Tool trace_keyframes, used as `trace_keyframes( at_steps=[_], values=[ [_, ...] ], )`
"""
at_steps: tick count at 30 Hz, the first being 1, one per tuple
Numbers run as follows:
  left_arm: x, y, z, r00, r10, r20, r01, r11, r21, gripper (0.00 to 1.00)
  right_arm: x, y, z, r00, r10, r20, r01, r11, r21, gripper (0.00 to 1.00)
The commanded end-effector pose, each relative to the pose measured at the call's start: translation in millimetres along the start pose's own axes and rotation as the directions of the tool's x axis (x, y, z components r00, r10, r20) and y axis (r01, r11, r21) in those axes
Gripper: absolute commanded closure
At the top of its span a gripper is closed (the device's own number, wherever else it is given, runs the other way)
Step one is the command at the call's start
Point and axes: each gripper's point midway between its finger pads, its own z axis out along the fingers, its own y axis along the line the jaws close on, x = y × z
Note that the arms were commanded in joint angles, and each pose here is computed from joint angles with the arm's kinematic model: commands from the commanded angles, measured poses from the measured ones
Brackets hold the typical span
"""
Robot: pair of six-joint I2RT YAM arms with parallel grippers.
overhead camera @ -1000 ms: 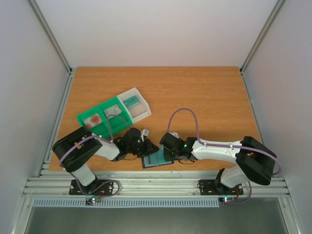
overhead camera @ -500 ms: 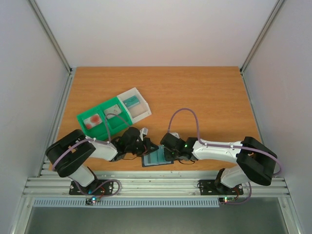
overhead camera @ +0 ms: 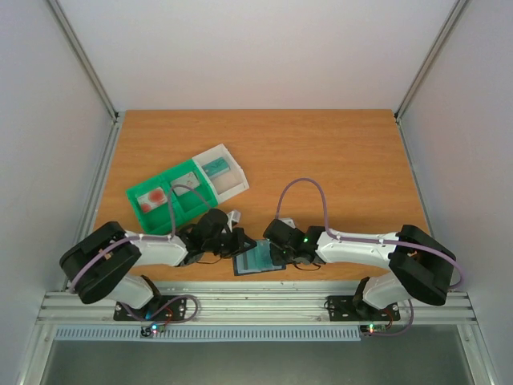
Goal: Take the credit cards out of the card holder
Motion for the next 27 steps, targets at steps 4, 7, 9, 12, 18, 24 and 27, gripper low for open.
trace_keyframes(
  at_steps=[4, 7, 9, 12, 18, 24, 27],
  values=[
    [-6.6, -8.3, -19.0, 0.996, 0.061, 0.062, -0.06, 0.998, -0.014, 0.99, 9.9, -19.3, 1.8, 1.0, 0.018, -0.024, -0.016, 0.997, 0.069, 0.87],
    [-8.5, -13.4, -28.6, 0.994, 0.07, 0.083, -0.069, 0.997, -0.019, 1.0, 7.4, -15.8, -0.2, 1.0, 0.014, -0.021, -0.013, 0.998, 0.058, 0.87],
    [-10.8, -17.2, -36.3, 0.991, 0.086, 0.103, -0.084, 0.996, -0.03, 1.0, 4.4, -13.3, -3.8, 1.0, 0.008, -0.014, -0.007, 0.999, 0.052, 0.87],
    [-15.0, -18.2, -49.3, 0.984, 0.105, 0.146, -0.098, 0.994, -0.056, 1.0, -4.2, -8.3, -14.2, 1.0, -0.005, 0.013, 0.004, 0.999, 0.036, 0.87],
    [-20.4, -19.1, -79.2, 0.961, 0.161, 0.227, -0.14, 0.984, -0.107, 0.99, -29.3, 15.9, -62.2, 0.992, -0.033, 0.118, 0.044, 0.995, -0.095, 0.82],
    [-22.5, -56.1, -112.2, 0.932, 0.158, 0.326, -0.182, 0.982, 0.043, 1.0, -36.0, 57.5, -109.4, 0.987, 0.076, 0.142, -0.015, 0.922, -0.387, 0.66],
    [-22.0, -79.6, -131.3, 0.919, 0.13, 0.372, -0.2, 0.968, 0.154, 1.0, -39.3, 76.4, -130.3, 0.982, 0.14, 0.129, -0.053, 0.854, -0.518, 0.52]
  ],
)
